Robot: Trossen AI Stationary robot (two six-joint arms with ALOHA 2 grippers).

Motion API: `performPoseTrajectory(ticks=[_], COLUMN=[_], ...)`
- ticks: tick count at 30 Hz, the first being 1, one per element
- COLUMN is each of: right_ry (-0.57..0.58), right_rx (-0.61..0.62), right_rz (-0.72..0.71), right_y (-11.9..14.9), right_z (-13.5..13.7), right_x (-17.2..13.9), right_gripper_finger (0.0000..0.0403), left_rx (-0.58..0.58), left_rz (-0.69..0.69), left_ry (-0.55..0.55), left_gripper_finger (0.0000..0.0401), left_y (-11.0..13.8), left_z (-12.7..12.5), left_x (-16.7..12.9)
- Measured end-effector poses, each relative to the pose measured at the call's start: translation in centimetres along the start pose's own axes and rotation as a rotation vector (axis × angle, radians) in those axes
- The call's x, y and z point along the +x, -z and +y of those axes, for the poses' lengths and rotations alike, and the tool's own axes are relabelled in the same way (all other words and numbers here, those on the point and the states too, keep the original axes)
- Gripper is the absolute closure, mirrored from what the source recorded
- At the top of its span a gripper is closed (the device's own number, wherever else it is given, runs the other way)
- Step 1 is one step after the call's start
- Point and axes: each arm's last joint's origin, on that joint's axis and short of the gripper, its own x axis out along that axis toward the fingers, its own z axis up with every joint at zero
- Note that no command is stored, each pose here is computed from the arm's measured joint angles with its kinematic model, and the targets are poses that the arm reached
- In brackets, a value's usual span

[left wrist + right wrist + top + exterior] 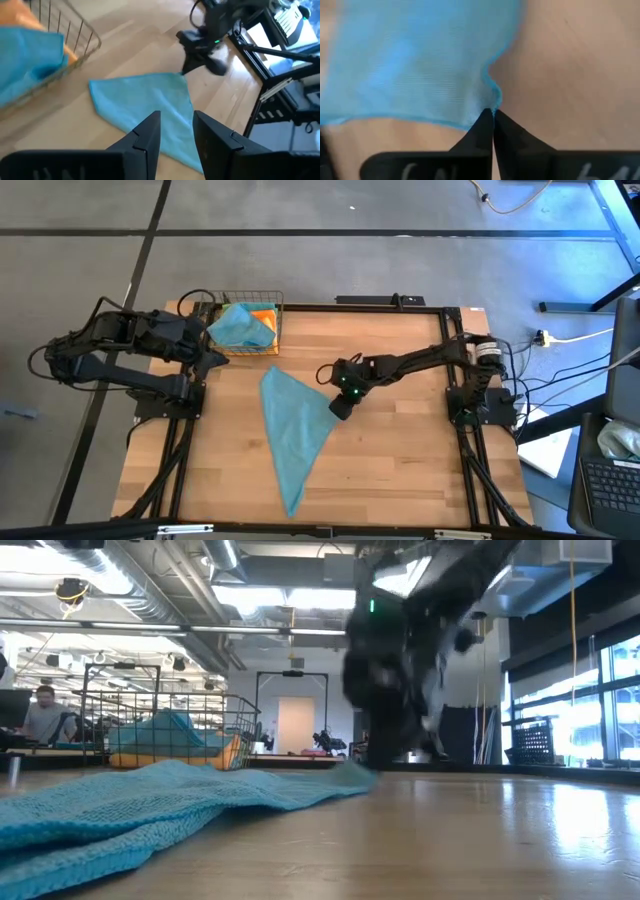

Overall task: Fold microfiber towels
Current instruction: Fold the light blue microfiber cloth

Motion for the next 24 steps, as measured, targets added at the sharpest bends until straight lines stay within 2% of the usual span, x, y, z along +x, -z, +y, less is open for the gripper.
performPoseTrajectory(ticks=[4,9,14,21,24], right_ry=[-0.068,-0.07,0.003,-0.096,-0.151], right_rx=[-0.208,-0.409,-0.526,-0.718,-0.753], right_rz=[-0.038,-0.055,-0.089,-0.195,-0.232], right_y=[-0.7,-1.6,-3.1,-4.7,-5.1], right_z=[3.4,7.3,9.7,13.2,14.5], right_x=[-3.3,-7.6,-11.1,-16.4,-18.7], right_gripper_finger=[0.0399,0.04,0.0401,0.0401,0.0402], left_rx=[0.087,0.202,0.294,0.513,0.595], left_rz=[-0.031,-0.073,-0.091,-0.058,-0.123], left_ry=[0.025,0.058,0.04,0.117,0.182], left_gripper_finger=[0.0293,0.0291,0.029,0.0288,0.0281], left_y=[-0.4,-1.2,-2.0,-3.7,-5.1], left_z=[-0.5,-1.5,-2.4,-4.2,-5.0], left_x=[0.3,1.2,2.7,6.4,7.8])
